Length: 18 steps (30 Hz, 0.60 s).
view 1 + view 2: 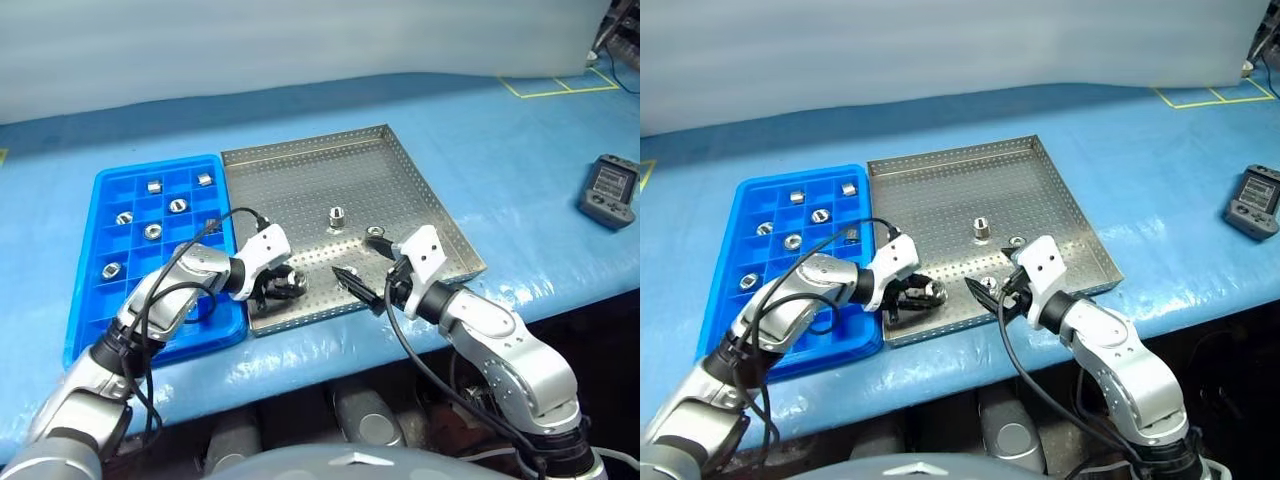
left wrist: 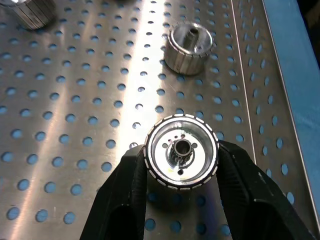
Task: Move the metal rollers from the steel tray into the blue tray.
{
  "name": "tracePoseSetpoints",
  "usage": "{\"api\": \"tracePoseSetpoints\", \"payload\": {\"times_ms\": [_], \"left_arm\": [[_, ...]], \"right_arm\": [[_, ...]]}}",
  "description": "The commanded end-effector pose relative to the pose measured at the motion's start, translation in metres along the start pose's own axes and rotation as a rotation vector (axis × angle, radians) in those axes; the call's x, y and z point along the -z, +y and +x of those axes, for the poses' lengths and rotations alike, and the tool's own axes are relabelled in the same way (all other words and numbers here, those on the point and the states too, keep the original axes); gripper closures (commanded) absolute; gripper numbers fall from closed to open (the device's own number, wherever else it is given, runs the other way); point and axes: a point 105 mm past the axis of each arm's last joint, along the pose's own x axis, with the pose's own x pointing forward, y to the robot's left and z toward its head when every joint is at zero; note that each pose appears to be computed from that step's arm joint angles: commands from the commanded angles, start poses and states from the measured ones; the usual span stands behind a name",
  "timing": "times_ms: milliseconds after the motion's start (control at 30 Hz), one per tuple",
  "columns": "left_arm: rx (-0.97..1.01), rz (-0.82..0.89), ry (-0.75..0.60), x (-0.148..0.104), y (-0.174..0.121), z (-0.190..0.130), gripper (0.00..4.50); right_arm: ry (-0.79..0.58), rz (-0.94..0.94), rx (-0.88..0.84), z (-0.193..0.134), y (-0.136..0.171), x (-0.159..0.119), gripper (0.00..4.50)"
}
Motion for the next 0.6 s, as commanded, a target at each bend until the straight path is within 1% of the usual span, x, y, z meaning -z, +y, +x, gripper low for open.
{"api": "tracePoseSetpoints", "payload": {"times_ms": [33, 100, 167, 267, 333, 400, 433, 533, 600], "left_arm": [[-0.192, -0.024, -0.189, -0.034, 0.013, -0.027, 2.81], [-0.323, -0.064, -0.292, -0.043, 0.02, -0.045, 2.81], [-0.469, -0.099, -0.369, -0.045, 0.024, -0.065, 2.81], [-0.647, -0.148, -0.43, -0.04, 0.027, -0.09, 2.81], [-0.808, -0.197, -0.43, -0.025, 0.026, -0.111, 2.81], [-0.916, -0.234, -0.424, -0.013, 0.022, -0.126, 2.81], [-0.944, -0.243, -0.424, -0.011, 0.02, -0.13, 2.81], [-1.096, -0.333, -0.384, 0.016, 0.013, -0.148, 2.81], [-1.133, -0.353, -0.346, 0.027, 0.009, -0.151, 2.81]], "right_arm": [[-0.03, -0.032, -0.097, 0.009, 0.012, -0.011, 0.0], [-0.03, -0.056, -0.178, 0.018, 0.021, -0.016, 0.0], [-0.036, -0.08, -0.265, 0.028, 0.031, -0.021, 0.0], [-0.043, -0.103, -0.364, 0.037, 0.043, -0.026, 0.0], [-0.052, -0.121, -0.458, 0.047, 0.058, -0.031, 0.0], [-0.061, -0.131, -0.525, 0.053, 0.069, -0.034, 0.0], [-0.064, -0.134, -0.542, 0.055, 0.071, -0.035, 0.0], [-0.072, -0.141, -0.627, 0.061, 0.086, -0.037, 0.0], [-0.072, -0.146, -0.657, 0.063, 0.091, -0.037, 0.0]]}}
